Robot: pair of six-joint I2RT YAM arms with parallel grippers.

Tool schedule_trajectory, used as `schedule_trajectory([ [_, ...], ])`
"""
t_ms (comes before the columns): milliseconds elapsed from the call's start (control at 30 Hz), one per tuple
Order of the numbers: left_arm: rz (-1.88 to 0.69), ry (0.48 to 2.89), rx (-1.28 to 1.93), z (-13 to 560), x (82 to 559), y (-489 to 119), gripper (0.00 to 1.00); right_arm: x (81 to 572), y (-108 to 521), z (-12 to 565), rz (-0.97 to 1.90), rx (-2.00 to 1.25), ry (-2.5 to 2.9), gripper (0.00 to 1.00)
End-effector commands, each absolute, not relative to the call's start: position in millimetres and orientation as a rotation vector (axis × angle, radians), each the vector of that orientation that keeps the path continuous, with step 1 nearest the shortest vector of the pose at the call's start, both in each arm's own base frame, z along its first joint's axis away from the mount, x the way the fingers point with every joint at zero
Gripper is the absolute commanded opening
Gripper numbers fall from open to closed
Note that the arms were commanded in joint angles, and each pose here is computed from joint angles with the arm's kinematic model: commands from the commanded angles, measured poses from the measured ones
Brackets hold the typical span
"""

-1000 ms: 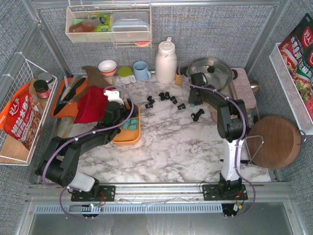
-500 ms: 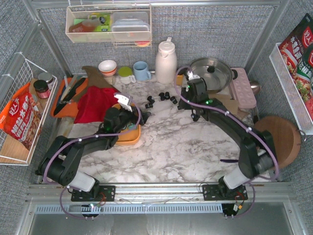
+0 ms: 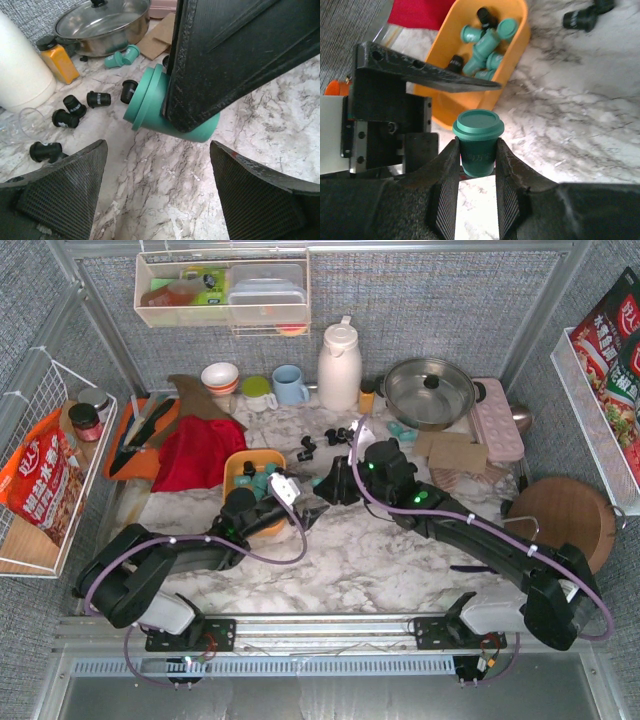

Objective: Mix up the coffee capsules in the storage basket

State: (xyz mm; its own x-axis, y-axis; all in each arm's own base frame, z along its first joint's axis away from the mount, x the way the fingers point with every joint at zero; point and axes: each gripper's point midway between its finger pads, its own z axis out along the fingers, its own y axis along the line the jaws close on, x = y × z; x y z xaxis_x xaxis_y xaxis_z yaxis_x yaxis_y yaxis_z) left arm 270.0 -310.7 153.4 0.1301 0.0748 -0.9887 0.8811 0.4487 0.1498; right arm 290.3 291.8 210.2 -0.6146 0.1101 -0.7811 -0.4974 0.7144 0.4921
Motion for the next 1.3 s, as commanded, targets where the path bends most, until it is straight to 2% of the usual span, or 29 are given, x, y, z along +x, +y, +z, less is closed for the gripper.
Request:
schedule_trajectory([
  [0, -0.657, 1.209, 0.96, 170, 273, -310, 0.91, 278, 309, 227, 0.988, -0.341, 2.002, 0.21],
  [367, -0.634, 1.032, 1.046, 188, 243, -316, 0.88, 273, 310, 209, 0.978, -0.344, 2.051, 0.21],
  [433, -0.626, 1.011, 1.058, 189, 239, -317, 0.83, 273, 310, 210, 0.983, -0.338, 2.052, 0.22],
  [700, -0.584, 0.976, 1.078, 192, 237, -317, 0.53, 272, 314, 208, 0.995, -0.341, 2.076, 0.23],
  [767, -0.563, 0.983, 1.066, 193, 241, -315, 0.5, 272, 315, 206, 0.995, -0.347, 2.084, 0.27],
  [867, -0.525, 1.015, 1.025, 194, 249, -309, 0.43, 274, 312, 205, 0.962, -0.35, 2.093, 0.42],
  [1000, -0.491, 1.122, 0.848, 200, 270, -295, 0.33, 282, 298, 208, 0.867, -0.326, 2.1, 0.56],
  [1267, -0.37, 1.328, 0.476, 195, 307, -250, 0.3, 318, 256, 224, 0.684, -0.165, 2.066, 0.64],
])
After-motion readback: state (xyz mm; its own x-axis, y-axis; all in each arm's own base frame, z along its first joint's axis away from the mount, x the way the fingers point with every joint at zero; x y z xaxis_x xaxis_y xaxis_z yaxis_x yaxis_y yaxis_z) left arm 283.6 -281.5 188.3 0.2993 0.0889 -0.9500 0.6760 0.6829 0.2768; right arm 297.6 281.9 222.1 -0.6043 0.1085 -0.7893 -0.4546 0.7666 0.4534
